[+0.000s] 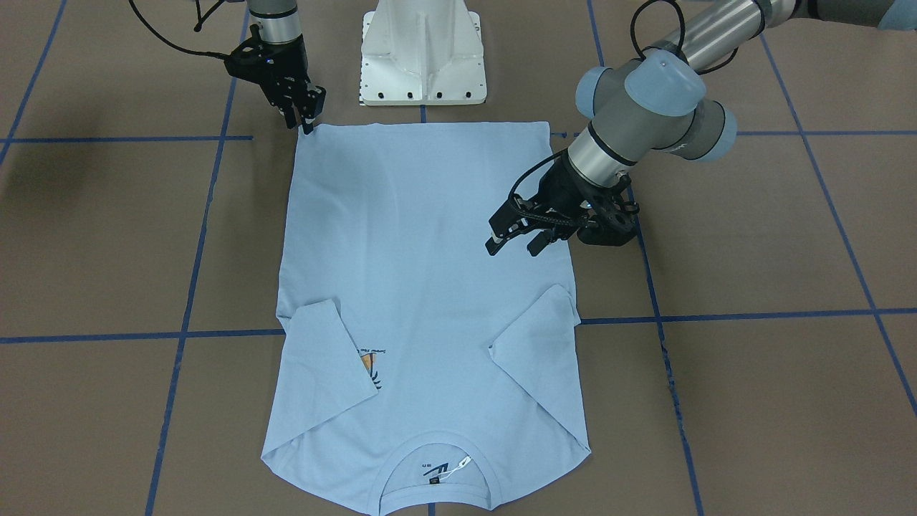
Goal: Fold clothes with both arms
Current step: 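Move the left gripper down to the hem corner nearest the robot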
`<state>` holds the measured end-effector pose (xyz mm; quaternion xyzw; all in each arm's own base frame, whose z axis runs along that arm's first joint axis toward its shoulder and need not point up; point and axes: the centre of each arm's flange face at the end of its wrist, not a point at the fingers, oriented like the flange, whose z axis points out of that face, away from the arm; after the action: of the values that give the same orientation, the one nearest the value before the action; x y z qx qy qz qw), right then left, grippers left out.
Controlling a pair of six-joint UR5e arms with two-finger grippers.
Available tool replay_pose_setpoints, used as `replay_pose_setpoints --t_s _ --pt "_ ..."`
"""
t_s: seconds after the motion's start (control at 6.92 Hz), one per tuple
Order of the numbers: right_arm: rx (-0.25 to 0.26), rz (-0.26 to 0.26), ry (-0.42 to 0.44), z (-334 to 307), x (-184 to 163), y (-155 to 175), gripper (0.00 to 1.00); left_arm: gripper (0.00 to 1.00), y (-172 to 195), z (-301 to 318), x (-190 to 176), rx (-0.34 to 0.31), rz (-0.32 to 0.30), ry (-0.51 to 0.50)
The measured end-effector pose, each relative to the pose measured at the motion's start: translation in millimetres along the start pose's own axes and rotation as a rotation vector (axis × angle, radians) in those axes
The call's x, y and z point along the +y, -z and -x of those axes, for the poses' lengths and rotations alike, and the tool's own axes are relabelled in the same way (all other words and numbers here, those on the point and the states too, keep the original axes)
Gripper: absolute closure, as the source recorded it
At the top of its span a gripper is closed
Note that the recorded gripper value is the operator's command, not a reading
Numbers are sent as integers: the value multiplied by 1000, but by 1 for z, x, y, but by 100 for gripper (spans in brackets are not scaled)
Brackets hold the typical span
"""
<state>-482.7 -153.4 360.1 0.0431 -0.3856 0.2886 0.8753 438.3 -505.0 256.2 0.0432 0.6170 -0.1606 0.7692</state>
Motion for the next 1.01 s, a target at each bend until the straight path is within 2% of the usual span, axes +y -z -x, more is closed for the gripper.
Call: replay_pose_setpoints --t_s 0.14,0.29,0.43,0.58,1.01 --pt "-2 4 1 2 2 0 53 9 0 1 0 -2 -1 1" --pt "-4 7 1 3 5 0 63 9 0 2 0 -2 -1 1" --pt "-4 7 2 4 5 0 89 9 0 2 0 -3 -1 1" --pt "-2 7 5 2 6 -1 100 9 0 2 0 -3 -1 1" --pt "9 14 19 -4 12 -2 100 9 2 -5 11 10 10 32"
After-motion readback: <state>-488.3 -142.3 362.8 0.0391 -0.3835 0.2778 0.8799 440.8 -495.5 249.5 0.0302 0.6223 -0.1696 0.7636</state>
